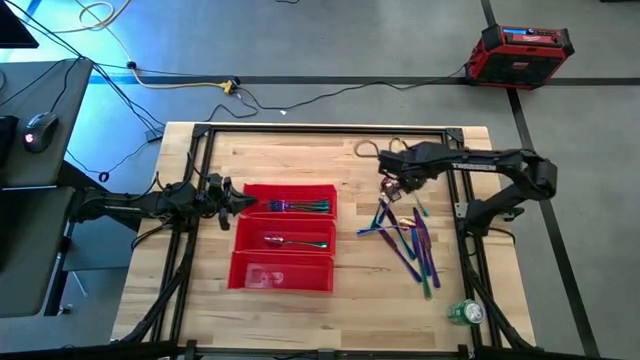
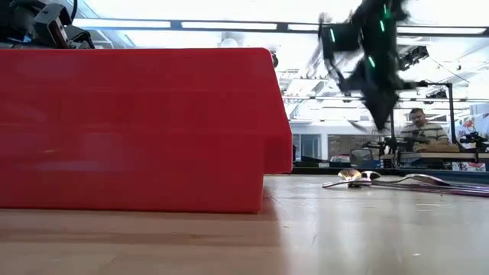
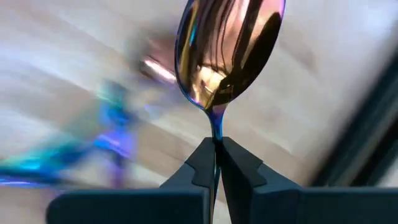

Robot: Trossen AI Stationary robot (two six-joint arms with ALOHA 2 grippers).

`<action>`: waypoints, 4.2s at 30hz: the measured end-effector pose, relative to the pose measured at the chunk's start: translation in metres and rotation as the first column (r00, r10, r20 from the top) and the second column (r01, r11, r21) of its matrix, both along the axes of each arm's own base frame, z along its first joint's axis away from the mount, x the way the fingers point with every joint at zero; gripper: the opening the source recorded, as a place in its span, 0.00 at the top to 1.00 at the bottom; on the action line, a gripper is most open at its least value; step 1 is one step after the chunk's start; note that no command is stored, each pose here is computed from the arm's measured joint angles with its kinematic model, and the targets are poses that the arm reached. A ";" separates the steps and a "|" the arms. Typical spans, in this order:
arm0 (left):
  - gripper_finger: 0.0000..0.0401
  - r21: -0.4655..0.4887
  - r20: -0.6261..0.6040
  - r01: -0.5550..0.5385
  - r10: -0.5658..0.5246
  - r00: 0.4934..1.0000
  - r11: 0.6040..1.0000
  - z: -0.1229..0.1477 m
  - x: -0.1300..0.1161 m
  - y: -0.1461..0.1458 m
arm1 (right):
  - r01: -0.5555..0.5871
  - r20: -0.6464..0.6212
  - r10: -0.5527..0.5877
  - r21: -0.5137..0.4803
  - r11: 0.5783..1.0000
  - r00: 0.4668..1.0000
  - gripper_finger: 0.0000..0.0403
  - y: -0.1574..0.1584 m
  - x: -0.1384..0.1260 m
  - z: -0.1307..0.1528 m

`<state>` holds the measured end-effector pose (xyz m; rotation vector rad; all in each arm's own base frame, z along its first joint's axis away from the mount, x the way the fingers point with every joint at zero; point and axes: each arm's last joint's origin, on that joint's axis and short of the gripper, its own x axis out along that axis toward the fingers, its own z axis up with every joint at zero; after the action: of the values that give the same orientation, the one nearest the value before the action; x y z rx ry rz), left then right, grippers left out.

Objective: Sort silverware
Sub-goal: Put the purple spoon into the center red bin

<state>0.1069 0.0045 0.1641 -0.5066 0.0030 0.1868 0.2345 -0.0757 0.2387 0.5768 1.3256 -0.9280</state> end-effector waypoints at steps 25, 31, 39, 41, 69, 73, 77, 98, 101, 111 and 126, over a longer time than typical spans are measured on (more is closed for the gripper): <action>1.00 0.016 -0.026 0.010 -0.009 1.000 1.000 -0.002 0.000 0.000 | -0.713 0.365 0.704 -0.137 0.688 0.609 1.00 0.140 0.261 0.025; 1.00 0.016 -0.045 0.027 -0.026 0.999 1.000 -0.004 0.000 -0.003 | -0.732 0.313 0.709 -0.058 0.679 0.632 1.00 0.136 0.265 -0.012; 1.00 0.019 -0.046 0.010 -0.009 0.999 1.000 -0.004 0.000 -0.003 | -0.760 0.267 0.745 -0.063 0.647 0.611 0.97 0.132 0.265 -0.026; 1.00 0.019 -0.047 0.009 -0.009 0.999 1.000 -0.004 0.000 -0.003 | -0.771 0.258 0.758 -0.070 0.633 0.598 0.94 0.132 0.266 -0.027; 1.00 0.012 -0.053 0.046 -0.045 0.998 0.999 -0.005 0.000 -0.007 | -0.669 -0.148 0.652 -0.170 0.723 0.743 0.74 0.222 0.168 0.036; 1.00 0.012 -0.059 0.070 -0.069 0.996 0.998 -0.005 -0.001 -0.010 | -0.611 -0.176 0.588 -0.141 0.779 0.789 0.75 0.220 0.143 0.017; 1.00 0.005 -0.068 0.100 -0.100 0.993 0.995 -0.006 0.000 -0.013 | -0.431 -0.208 0.396 -0.167 0.887 0.894 0.78 0.193 0.093 0.005; 1.00 0.005 -0.033 0.077 -0.077 0.996 0.997 -0.003 -0.001 -0.019 | 0.301 0.399 -0.293 0.044 0.953 0.869 0.60 0.044 -0.023 -0.093; 1.00 0.005 -0.032 0.078 -0.077 0.996 0.997 -0.003 -0.001 -0.020 | 0.346 0.368 -0.330 0.024 0.938 0.869 0.58 0.037 -0.027 -0.099; 1.00 0.006 -0.031 0.068 -0.067 0.997 0.998 -0.003 -0.001 -0.020 | 0.389 0.337 -0.365 -0.004 0.921 0.868 0.71 0.015 -0.023 -0.116; 1.00 0.004 -0.033 0.074 -0.073 0.997 0.997 -0.003 -0.002 -0.020 | 0.241 0.247 -0.192 -0.185 0.953 0.950 1.00 0.032 -0.008 -0.075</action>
<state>0.1053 -0.0157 0.1610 -0.4979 0.0527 0.1230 0.2261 -0.0440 0.1632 0.6498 0.9559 -1.1345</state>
